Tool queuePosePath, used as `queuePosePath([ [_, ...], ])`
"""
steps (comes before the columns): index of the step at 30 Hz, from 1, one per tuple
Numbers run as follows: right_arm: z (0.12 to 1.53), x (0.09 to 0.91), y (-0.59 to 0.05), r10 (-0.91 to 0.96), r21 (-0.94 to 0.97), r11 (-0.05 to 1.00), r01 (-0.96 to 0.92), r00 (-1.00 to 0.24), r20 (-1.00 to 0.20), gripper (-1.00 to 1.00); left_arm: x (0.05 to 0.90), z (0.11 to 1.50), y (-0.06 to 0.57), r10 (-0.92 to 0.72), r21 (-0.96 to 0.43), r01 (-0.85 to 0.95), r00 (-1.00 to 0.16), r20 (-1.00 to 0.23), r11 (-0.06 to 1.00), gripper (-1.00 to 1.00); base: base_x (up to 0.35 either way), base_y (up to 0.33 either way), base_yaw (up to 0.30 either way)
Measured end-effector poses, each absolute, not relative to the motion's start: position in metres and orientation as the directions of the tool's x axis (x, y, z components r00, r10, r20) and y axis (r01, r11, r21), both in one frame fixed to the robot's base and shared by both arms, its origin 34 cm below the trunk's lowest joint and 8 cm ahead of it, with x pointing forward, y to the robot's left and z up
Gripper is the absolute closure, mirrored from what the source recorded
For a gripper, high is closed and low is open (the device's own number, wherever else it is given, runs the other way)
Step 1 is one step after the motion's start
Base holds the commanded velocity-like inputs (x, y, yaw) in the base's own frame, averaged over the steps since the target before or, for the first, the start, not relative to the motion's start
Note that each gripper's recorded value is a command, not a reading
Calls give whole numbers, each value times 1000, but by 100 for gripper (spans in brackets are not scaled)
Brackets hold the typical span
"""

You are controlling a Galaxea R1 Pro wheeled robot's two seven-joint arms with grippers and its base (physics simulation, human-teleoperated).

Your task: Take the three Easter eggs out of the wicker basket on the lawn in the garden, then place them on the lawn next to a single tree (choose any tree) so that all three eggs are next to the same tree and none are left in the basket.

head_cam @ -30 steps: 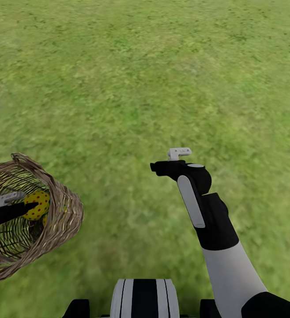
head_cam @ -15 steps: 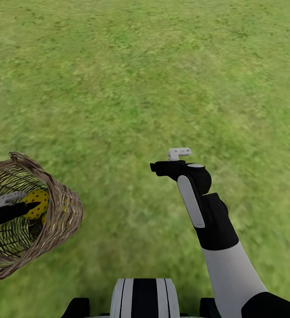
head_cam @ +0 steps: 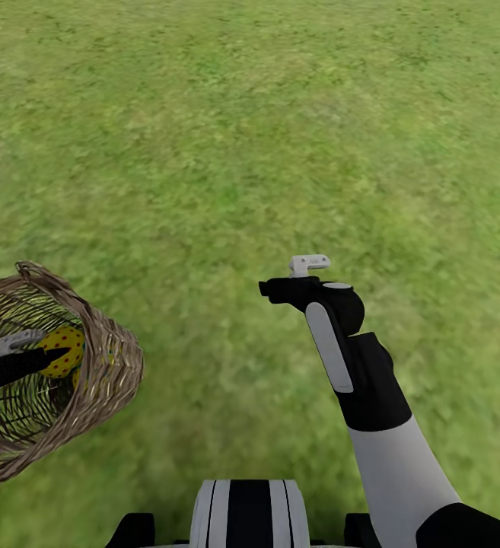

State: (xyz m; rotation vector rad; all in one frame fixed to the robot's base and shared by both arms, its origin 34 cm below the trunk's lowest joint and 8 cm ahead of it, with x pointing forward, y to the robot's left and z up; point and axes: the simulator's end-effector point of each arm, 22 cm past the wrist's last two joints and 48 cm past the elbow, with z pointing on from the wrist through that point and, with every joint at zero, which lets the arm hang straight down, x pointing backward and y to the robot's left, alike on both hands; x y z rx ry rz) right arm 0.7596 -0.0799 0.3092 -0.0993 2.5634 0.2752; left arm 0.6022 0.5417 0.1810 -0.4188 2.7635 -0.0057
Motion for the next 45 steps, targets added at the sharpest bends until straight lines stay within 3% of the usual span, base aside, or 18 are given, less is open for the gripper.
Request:
queuePosePath([
  [45,271,748,-78,-15,185,976,-119,-873,-487,-100,615,175,547,-237,-19,-249,-892,-384,968,-100,0,0,0],
])
